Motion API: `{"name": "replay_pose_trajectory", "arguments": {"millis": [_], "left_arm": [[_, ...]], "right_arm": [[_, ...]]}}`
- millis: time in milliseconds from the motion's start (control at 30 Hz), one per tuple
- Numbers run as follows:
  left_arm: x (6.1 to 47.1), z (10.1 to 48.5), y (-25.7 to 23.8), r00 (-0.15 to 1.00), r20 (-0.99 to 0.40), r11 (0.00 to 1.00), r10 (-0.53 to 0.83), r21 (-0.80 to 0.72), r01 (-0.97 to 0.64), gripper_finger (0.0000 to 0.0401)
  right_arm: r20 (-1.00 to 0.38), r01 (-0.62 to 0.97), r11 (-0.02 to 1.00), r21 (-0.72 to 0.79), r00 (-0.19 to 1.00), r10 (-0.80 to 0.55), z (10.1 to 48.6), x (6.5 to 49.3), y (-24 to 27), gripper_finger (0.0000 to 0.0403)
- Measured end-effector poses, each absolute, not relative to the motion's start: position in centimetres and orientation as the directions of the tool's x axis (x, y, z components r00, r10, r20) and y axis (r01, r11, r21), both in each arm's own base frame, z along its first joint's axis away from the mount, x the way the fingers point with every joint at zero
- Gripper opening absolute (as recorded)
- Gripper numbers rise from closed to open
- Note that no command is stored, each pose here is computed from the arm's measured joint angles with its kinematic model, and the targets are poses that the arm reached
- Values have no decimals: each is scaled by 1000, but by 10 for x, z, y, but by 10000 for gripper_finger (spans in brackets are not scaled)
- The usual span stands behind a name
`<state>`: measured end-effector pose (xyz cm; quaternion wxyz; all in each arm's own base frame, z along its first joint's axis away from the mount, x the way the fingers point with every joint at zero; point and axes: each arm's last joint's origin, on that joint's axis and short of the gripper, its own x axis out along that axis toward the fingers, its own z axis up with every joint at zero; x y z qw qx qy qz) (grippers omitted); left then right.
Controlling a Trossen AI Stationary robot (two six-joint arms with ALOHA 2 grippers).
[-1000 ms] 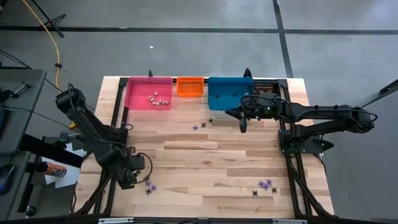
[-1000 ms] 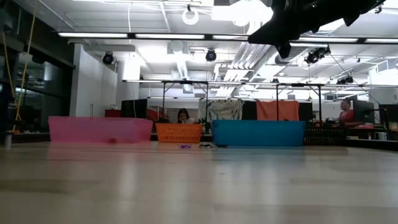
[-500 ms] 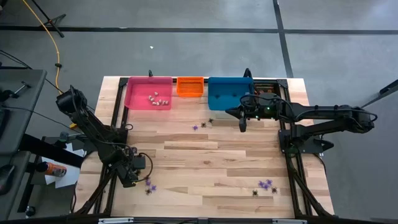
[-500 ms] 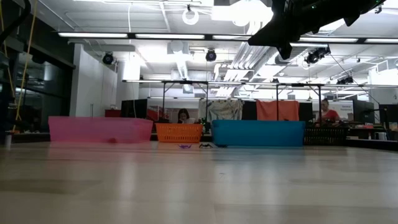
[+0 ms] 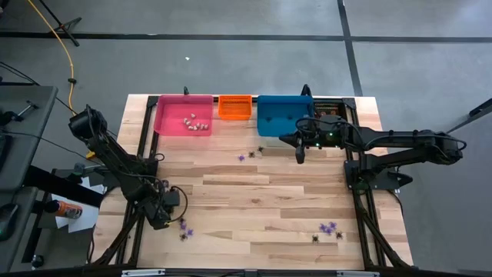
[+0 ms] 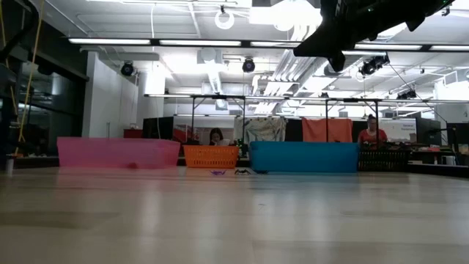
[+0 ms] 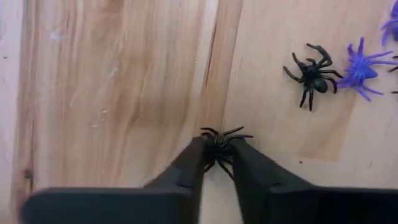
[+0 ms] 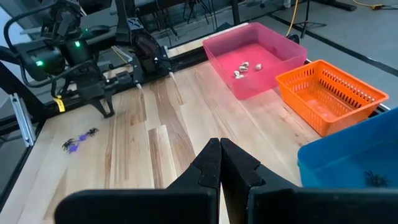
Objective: Sort Halloween decoration
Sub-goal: Put the black spider toy into the blue bin
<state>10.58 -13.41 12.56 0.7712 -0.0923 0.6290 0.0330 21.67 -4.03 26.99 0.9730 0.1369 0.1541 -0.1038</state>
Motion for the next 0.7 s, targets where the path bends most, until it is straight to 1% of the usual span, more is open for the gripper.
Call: {"name": "replay_pose_trajectory", "arguments": {"millis": [33, 100, 200, 333, 400, 500, 600, 700], "left_arm": [[106, 126, -134, 207, -976, 979, -66, -103, -175, 33], [106, 126, -134, 206, -976, 973, -70, -112, -202, 12], [108, 126, -133, 204, -976, 966, -80, -126, -225, 16], [111, 133, -128, 233, -967, 955, -107, -165, -247, 3], [113, 138, -124, 283, -953, 948, -108, -184, -259, 1], [117, 151, -114, 398, -913, 930, -90, -220, -293, 1], [123, 165, -100, 516, -855, 914, -48, -246, -323, 1], [132, 178, -82, 625, -780, 900, 34, -248, -359, 1]], "right_arm": [[-332, 245, 941, 234, 930, -160, 270, 217, -40, 0], [-341, 247, 940, 233, 927, -159, 269, 216, -40, 0], [-346, 248, 940, 233, 925, -159, 268, 216, -40, 0], [-347, 249, 940, 233, 924, -159, 268, 216, -40, 0], [-347, 249, 940, 233, 924, -159, 268, 216, -40, 0], [-348, 249, 940, 233, 924, -159, 268, 216, -40, 0], [-349, 249, 940, 233, 924, -158, 268, 216, -40, 0], [-348, 249, 940, 233, 924, -159, 268, 216, -40, 0]]}}
